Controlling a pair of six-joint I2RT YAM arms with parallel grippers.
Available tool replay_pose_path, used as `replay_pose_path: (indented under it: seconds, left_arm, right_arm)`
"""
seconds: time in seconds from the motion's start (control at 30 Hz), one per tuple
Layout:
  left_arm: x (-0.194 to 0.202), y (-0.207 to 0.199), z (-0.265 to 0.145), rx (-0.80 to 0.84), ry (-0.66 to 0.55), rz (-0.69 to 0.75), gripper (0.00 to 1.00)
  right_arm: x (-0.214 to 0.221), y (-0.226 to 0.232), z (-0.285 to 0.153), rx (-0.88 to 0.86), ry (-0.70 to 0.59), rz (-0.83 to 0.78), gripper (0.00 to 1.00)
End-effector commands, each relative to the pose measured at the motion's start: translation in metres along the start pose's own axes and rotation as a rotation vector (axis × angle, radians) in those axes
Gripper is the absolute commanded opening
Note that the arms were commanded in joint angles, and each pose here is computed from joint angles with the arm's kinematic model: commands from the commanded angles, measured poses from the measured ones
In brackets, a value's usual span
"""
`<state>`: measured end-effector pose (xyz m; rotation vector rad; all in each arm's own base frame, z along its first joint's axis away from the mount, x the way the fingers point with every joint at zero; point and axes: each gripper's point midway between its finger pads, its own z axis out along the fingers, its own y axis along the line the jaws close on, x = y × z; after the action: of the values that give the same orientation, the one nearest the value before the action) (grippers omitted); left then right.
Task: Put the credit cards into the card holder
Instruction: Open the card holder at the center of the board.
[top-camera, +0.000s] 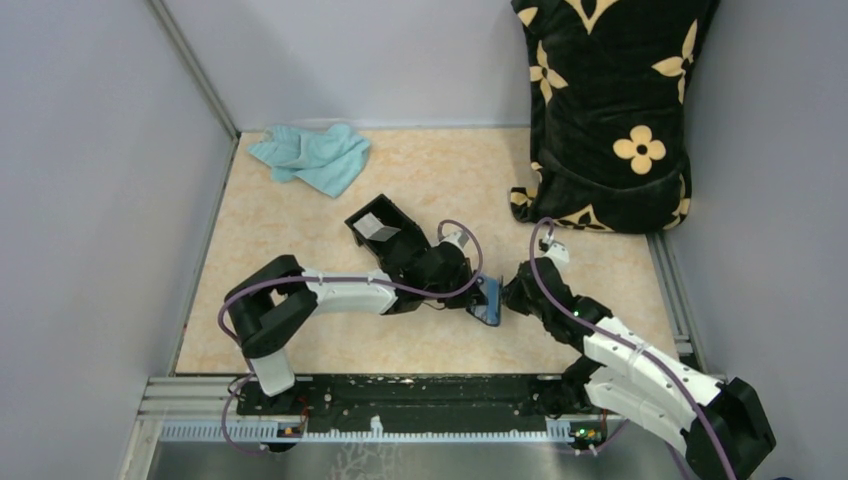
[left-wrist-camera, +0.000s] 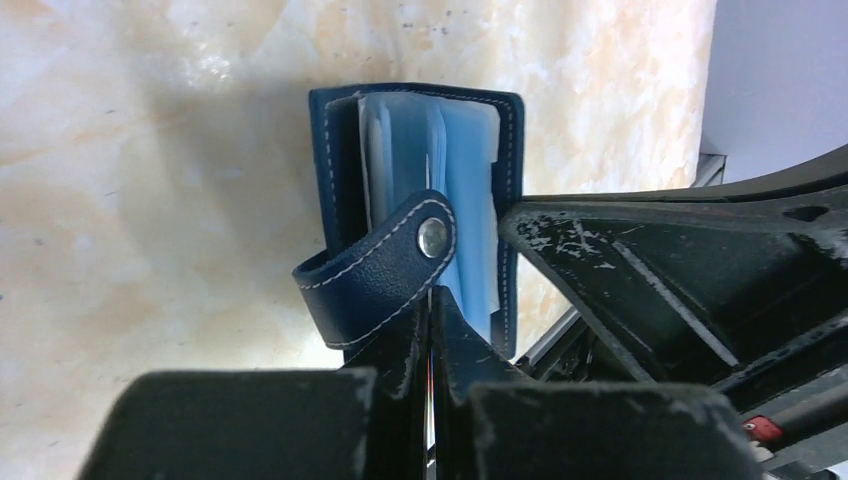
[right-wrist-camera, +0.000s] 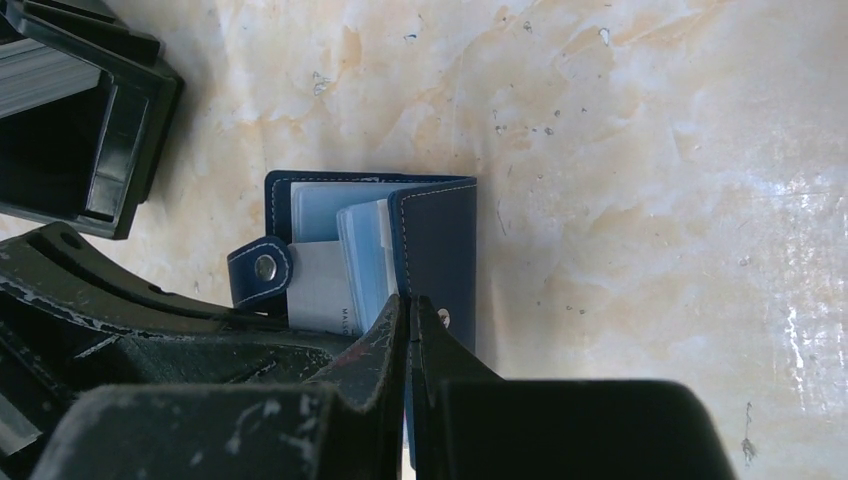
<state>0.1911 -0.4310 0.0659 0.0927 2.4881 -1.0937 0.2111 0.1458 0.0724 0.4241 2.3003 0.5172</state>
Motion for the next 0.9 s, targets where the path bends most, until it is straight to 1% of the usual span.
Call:
replay_pose_path:
  seconds: [0.0, 0.13, 0.17, 0.2, 0.3, 0.37, 0.47, 0.57, 0.87]
  left_arm:
    - [-0.004, -0.016, 0.006, 0.03, -0.012, 0.013, 0.0]
    - [-0.005, -0.02, 0.012, 0.023, -0.016, 0.025, 0.0]
    - [-0.003, -0.02, 0.013, 0.015, -0.013, 0.03, 0.0]
    - [-0.002, -0.02, 0.015, 0.006, -0.012, 0.034, 0.0]
    - [0.001, -0.019, 0.018, -0.022, -0.012, 0.056, 0.0]
    - [0.003, -0.017, 0.02, -0.036, -0.014, 0.062, 0.0]
    - [0.003, -0.014, 0.021, -0.052, -0.017, 0.064, 0.0]
    - [0.005, -0.011, 0.022, -0.06, -0.012, 0.066, 0.0]
    - [0.006, -0.007, 0.02, -0.063, -0.014, 0.071, 0.0]
  right_arm:
    - [0.014, -0.02, -0.001, 0.06, 0.041, -0.01, 0.0]
    - [0.014, -0.023, -0.002, 0.069, 0.04, -0.012, 0.01]
    - [0.014, -0.024, -0.002, 0.072, 0.04, -0.012, 0.03]
    - [0.014, -0.024, -0.003, 0.071, 0.039, -0.011, 0.06]
    - [0.013, -0.025, -0.004, 0.072, 0.033, -0.011, 0.23]
    - [0.011, -0.025, -0.005, 0.071, 0.027, -0.01, 0.32]
    - [0.009, -0.023, -0.007, 0.062, 0.021, -0.013, 0.42]
    - [0.005, -0.02, -0.008, 0.053, 0.012, -0.013, 0.44]
    - [0.0, -0.013, -0.01, 0.037, 0.002, -0.013, 0.46]
